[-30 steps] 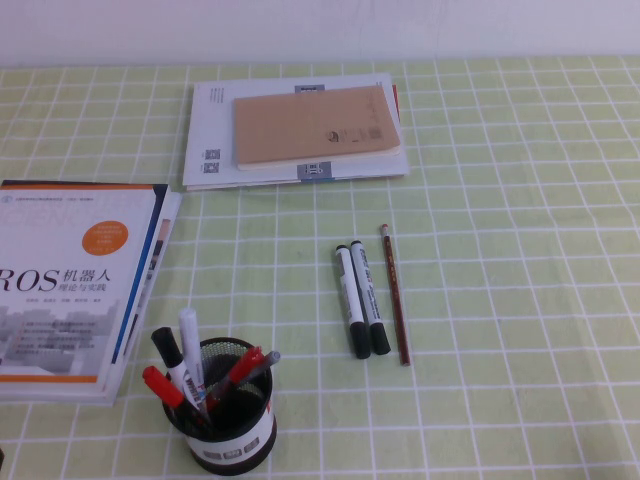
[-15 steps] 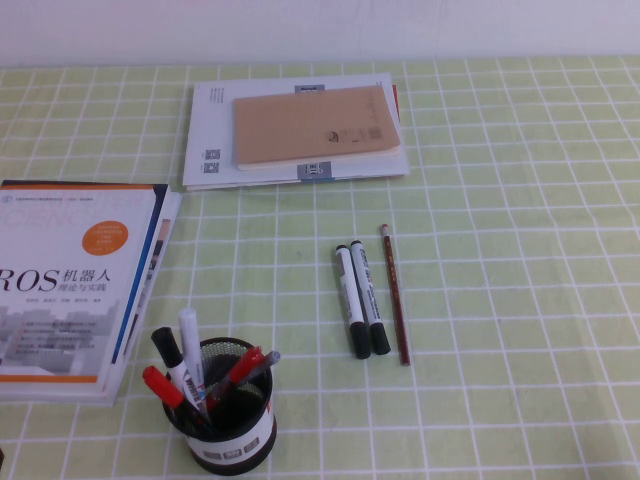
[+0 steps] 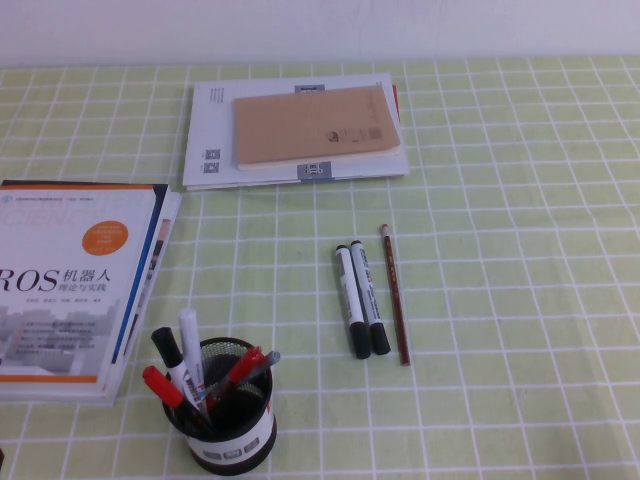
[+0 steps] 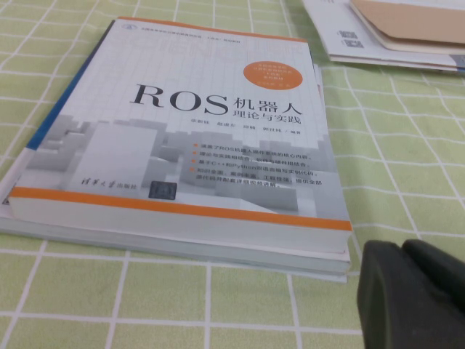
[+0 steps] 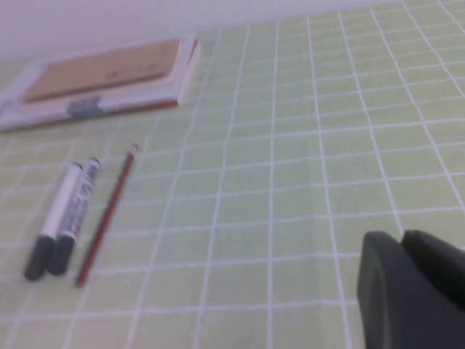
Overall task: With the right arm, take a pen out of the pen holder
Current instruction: 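Take a marker out of the pen holder and lay it on the table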
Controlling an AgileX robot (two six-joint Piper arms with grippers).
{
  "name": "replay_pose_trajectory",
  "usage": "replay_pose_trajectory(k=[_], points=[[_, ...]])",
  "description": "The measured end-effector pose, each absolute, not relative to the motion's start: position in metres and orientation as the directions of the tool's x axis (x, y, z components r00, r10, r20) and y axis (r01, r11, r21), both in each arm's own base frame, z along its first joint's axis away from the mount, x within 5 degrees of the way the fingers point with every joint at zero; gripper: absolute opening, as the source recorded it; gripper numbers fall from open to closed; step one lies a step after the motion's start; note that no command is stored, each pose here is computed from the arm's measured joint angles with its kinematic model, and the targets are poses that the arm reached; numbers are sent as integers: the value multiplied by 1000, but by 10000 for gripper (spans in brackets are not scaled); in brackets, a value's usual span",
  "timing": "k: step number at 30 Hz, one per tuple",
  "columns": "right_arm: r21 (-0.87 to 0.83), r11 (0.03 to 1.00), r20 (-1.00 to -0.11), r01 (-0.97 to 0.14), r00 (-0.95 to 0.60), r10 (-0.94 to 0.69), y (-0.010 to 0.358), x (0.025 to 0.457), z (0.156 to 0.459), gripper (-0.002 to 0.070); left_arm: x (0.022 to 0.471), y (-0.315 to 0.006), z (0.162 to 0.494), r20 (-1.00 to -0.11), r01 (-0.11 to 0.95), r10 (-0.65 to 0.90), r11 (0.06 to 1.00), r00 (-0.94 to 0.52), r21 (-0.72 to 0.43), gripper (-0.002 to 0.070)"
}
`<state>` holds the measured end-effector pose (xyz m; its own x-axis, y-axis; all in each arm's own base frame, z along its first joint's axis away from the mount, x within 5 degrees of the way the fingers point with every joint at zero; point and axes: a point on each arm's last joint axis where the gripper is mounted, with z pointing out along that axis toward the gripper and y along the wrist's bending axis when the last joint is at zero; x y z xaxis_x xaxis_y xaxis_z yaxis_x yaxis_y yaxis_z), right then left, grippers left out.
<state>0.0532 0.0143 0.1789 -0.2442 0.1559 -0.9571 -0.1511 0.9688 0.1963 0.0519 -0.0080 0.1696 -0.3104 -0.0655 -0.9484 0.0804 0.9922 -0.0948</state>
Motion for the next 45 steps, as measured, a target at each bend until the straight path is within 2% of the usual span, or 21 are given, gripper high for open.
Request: replay_pose_trajectory(k=[6, 12, 15, 21, 26, 30, 34, 40, 45], points=[[420, 896, -901, -146, -184, 392, 16, 54, 189, -13, 52, -8, 170, -948, 80, -65, 992, -310, -95, -8], [624, 768, -780, -141, -165, 604, 16, 55, 195, -13, 52, -8, 170, -948, 80, -65, 992, -310, -95, -8], [669, 730, -742, -139, -162, 650, 16, 55, 196, -13, 52, -8, 170, -948, 80, -65, 992, -310, -95, -8], [687, 713, -726, -136, -145, 672, 15, 55, 197, -13, 52, -8, 170, -948, 80, -65, 992, -310, -95, -8], [670, 726, -742, -156, -187, 644, 19, 54, 199, -12, 52, -8, 170, -948, 80, -65, 992, -310, -95, -8], [630, 749, -774, -206, -253, 581, 26, 52, 221, -12, 52, -8, 170, -948, 80, -65, 992, -310, -95, -8], [575, 791, -790, -207, -391, 472, 33, 61, 236, -12, 52, -8, 170, -948, 80, -65, 992, -310, -95, -8], [491, 856, -732, -163, -609, 304, 40, 88, 234, -12, 52, -8, 170, -948, 80, -65, 992, -310, -95, -8], [435, 888, -683, -148, -697, 219, 41, 111, 233, -12, 52, -8, 170, -948, 80, -65, 992, -310, -95, -8]])
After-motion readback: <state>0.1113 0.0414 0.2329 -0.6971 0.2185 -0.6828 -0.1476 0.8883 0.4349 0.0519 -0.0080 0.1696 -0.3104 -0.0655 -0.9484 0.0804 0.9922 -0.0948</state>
